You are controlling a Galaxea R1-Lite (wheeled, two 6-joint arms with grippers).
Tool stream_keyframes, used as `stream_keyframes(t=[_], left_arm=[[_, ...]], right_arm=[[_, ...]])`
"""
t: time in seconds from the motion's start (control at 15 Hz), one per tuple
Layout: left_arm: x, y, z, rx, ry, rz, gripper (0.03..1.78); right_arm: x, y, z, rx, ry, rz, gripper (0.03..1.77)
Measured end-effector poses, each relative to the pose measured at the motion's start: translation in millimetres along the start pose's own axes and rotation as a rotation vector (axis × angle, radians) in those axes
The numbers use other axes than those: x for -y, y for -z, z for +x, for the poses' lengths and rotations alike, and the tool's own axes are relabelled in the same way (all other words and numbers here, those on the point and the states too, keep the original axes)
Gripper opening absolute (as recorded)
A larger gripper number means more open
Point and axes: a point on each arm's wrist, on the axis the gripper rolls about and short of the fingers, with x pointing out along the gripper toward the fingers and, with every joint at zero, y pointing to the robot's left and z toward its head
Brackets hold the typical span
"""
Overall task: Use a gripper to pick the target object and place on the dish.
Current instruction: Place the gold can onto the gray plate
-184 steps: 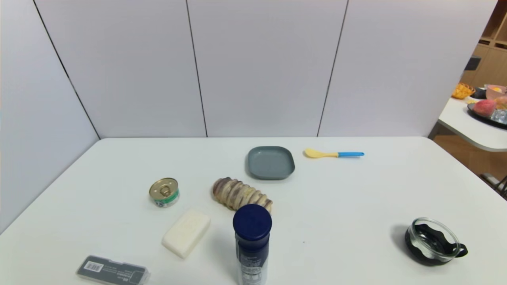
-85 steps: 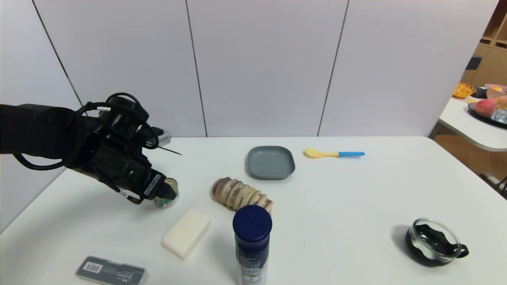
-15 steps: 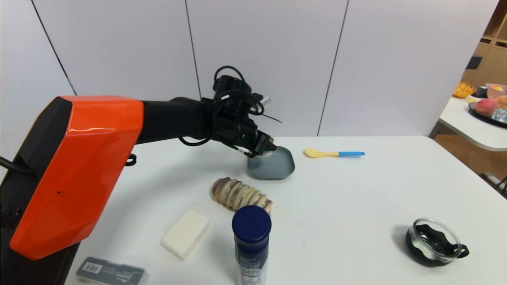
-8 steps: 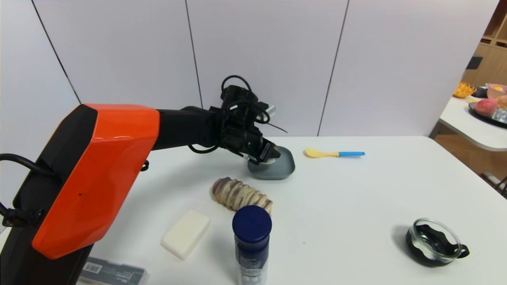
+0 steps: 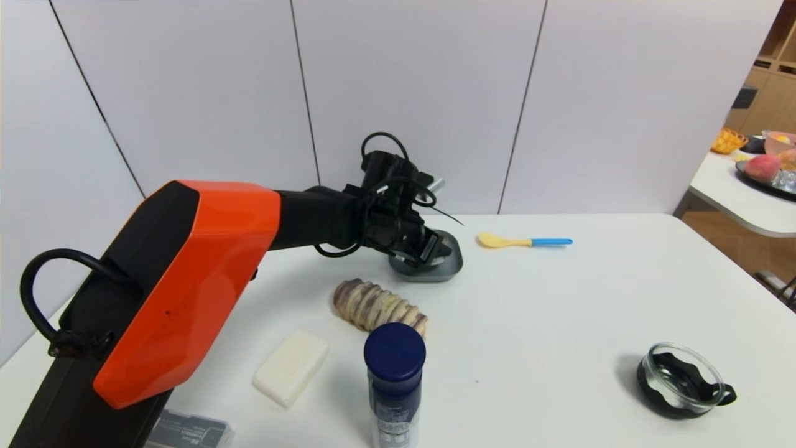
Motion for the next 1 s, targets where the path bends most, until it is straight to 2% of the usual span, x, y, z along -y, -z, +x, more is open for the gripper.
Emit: stream_keyframes(t=[0.4,0.67,1.0], left_arm=[[-0.5,7.5,8.7,-0.014,0.004,-0.007,1.1],[0.5,8.9,10.2,-0.015,0.031,-0.005,1.35],[0.5,9.1,10.3,-0.017,0.031,-0.006,1.51]], right_arm=[[0.0,0.0,0.0,0.0,0.0,0.0,1.71],[0.0,0.0,0.0,0.0,-0.001,0.0,1.71],[0.0,0.0,0.0,0.0,0.0,0.0,1.71]])
